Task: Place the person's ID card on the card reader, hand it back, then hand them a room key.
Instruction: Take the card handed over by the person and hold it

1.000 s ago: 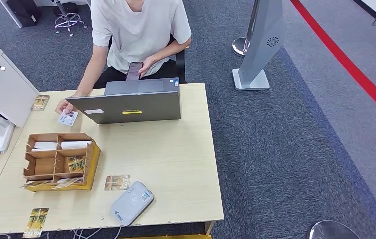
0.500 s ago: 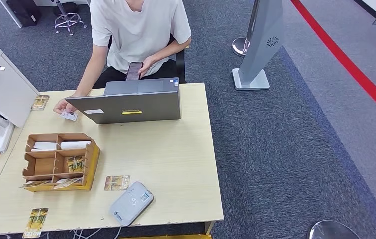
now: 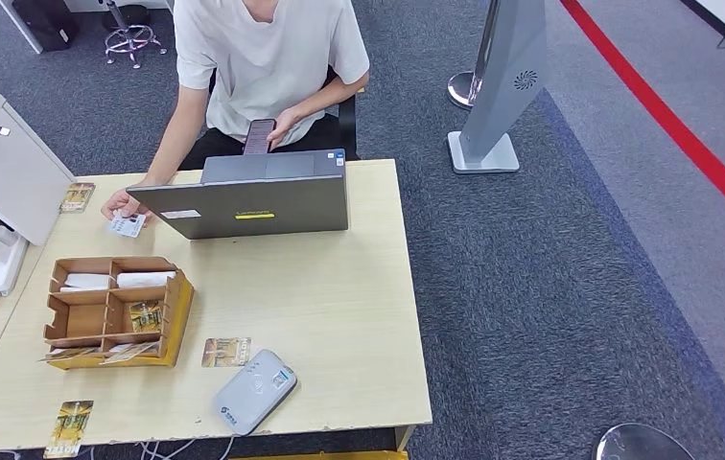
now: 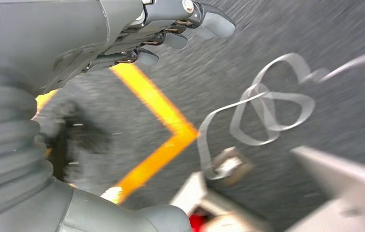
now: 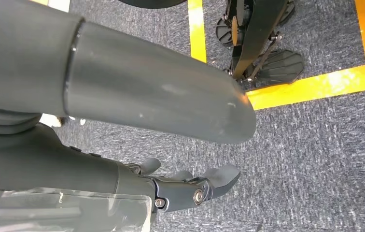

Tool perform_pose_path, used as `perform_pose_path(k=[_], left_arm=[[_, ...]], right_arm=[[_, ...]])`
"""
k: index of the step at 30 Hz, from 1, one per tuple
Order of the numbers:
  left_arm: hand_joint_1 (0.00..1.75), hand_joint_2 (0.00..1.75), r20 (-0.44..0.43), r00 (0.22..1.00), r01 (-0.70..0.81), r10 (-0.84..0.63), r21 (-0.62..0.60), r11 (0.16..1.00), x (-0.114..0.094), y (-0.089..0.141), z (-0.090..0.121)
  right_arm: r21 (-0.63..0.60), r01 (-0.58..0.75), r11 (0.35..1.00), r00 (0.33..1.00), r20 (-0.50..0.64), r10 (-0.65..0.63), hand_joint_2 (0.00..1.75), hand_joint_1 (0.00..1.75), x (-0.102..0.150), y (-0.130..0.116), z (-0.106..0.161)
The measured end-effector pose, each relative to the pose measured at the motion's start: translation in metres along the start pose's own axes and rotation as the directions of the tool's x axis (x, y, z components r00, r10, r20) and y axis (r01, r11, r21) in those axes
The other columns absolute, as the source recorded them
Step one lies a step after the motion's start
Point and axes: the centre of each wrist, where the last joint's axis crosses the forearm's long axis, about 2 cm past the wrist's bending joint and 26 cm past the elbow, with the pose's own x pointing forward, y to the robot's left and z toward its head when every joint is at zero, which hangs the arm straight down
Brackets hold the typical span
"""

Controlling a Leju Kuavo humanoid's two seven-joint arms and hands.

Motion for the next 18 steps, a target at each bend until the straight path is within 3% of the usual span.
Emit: perform_pose_path(k=[3,5,8,18], left_arm=[[0.0,1.75,0.086,0.994,-0.065,0.061,0.038,0.997,0.019,0.007,-0.001],[0.0,1.75,0.257,0.958,-0.153,0.131,0.07,0.986,0.053,0.019,0.001],[0.0,1.75,0.52,0.835,-0.247,0.183,0.056,0.967,0.108,0.033,0.014],[0.0,1.75,0.807,0.549,-0.275,0.217,-0.07,0.959,0.193,0.033,0.049]], right_arm=[[-0.009,0.001,1.0,1.0,-0.006,-0.001,0.0,0.0,-0.001,0.001,0.0],[-0.022,-0.001,1.0,1.0,-0.013,0.001,0.0,0.0,-0.002,0.004,0.001],[-0.035,-0.011,0.999,1.0,-0.019,0.01,0.0,0.0,-0.004,0.007,0.002],[-0.034,-0.057,0.998,0.998,-0.027,0.056,0.0,0.0,-0.006,0.01,0.004]])
